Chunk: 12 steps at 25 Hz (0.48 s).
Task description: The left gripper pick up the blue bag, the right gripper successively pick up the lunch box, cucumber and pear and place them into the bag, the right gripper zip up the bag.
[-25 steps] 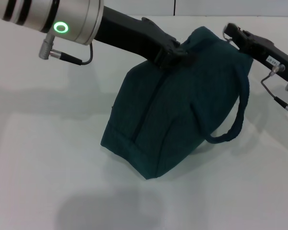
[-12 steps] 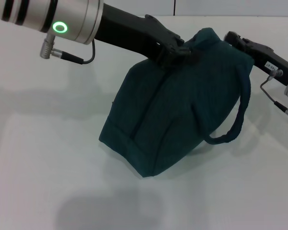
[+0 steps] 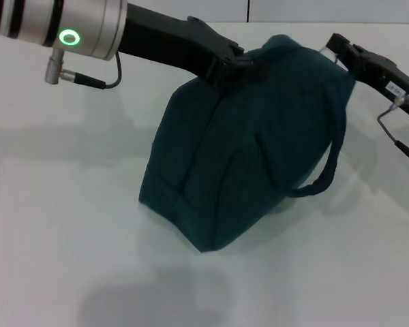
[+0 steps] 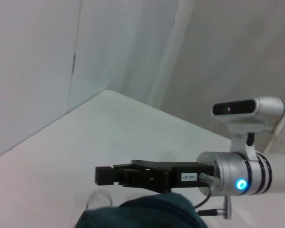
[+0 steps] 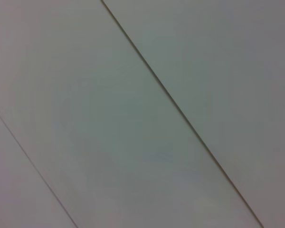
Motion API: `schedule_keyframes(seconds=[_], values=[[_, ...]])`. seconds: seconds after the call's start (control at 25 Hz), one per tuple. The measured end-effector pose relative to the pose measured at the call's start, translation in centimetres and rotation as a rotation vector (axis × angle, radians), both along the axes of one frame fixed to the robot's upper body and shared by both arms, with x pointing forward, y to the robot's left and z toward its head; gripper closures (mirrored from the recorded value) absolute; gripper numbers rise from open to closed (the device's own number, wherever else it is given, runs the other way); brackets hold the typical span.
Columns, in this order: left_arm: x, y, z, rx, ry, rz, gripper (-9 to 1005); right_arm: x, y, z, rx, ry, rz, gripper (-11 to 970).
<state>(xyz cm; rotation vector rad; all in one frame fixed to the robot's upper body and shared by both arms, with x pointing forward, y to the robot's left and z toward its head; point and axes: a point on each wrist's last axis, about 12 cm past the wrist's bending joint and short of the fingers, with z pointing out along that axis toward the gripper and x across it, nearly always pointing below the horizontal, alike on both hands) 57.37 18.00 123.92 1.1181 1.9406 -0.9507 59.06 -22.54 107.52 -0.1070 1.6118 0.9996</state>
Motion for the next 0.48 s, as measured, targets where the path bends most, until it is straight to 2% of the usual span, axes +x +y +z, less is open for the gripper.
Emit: schedule_keyframes(seconds=[0.28,0.48], values=[[0.4,0.2,-0.7,-0.014,-0.002,0.005,950,-0.6,-1.4,-0.3,0.042,-0.001,-0.061,924],[0.6,0.5,-1.1,-0.016,-0.007,0.015,909,-1.3,-2.5,-0.4,0.07,-0.017,-0.09,788]])
